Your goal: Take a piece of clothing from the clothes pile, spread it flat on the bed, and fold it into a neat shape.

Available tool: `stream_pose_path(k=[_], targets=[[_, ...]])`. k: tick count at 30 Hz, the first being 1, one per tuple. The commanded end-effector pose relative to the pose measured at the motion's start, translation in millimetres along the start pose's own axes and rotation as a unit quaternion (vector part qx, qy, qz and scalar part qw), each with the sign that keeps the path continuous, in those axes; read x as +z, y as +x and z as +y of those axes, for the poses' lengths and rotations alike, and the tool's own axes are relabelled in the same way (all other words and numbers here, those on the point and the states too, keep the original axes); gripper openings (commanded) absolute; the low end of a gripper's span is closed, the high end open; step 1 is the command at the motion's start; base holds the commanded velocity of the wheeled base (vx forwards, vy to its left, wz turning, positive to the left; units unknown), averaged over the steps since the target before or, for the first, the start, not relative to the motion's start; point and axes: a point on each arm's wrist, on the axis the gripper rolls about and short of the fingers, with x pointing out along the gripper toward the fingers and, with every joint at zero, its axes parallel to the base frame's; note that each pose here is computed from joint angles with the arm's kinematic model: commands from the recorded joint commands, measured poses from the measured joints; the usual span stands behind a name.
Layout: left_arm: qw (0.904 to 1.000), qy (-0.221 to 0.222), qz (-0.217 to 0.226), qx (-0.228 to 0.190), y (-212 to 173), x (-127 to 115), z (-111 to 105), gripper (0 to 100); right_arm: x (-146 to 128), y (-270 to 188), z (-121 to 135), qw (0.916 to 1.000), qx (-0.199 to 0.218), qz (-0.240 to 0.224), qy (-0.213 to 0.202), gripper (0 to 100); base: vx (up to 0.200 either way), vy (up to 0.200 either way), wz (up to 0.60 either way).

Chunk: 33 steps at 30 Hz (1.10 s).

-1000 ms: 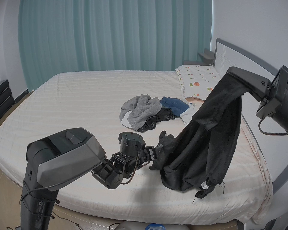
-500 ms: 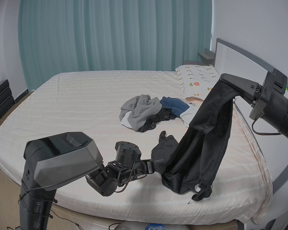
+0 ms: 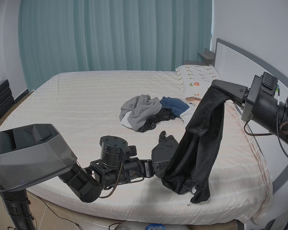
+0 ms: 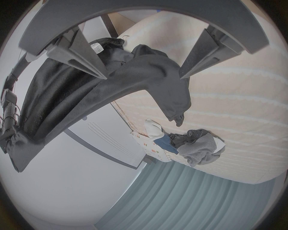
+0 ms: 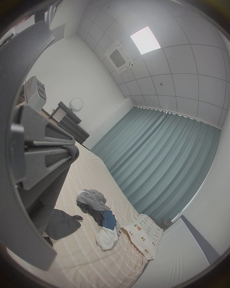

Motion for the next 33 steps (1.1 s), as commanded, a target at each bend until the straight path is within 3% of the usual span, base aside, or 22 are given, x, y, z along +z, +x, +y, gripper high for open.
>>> stream_pose_path(k=[1,11,18,24,28,33], targets=[[1.0,0.002,0.0,-0.001,18,-4,1,100,1,4,9,0.9999,0.014,-0.001,0.0,0,0.0,0.0,0.0],[0.9998,0.003,-0.015,0.014,48,-7,11,100,10,-4,30,0.9984,0.054,-0.016,-0.003,0,0.0,0.0,0.0],[0.9997,0.0,0.003,0.023,42,-18,14,100,9,4,20,0.9993,0.034,-0.014,-0.004,0,0.0,0.0,0.0],[0.9992,-0.001,0.028,0.028,10,-23,8,100,9,12,9,0.9997,0.014,-0.017,-0.004,0,0.0,0.0,0.0],[0.9953,0.062,0.06,0.045,2,-40,19,100,11,11,13,0.9996,0.021,-0.02,-0.004,0,0.0,0.0,0.0],[0.9938,0.069,0.068,0.054,15,-48,26,100,22,5,25,0.9983,0.042,-0.04,-0.007,0,0.0,0.0,0.0]])
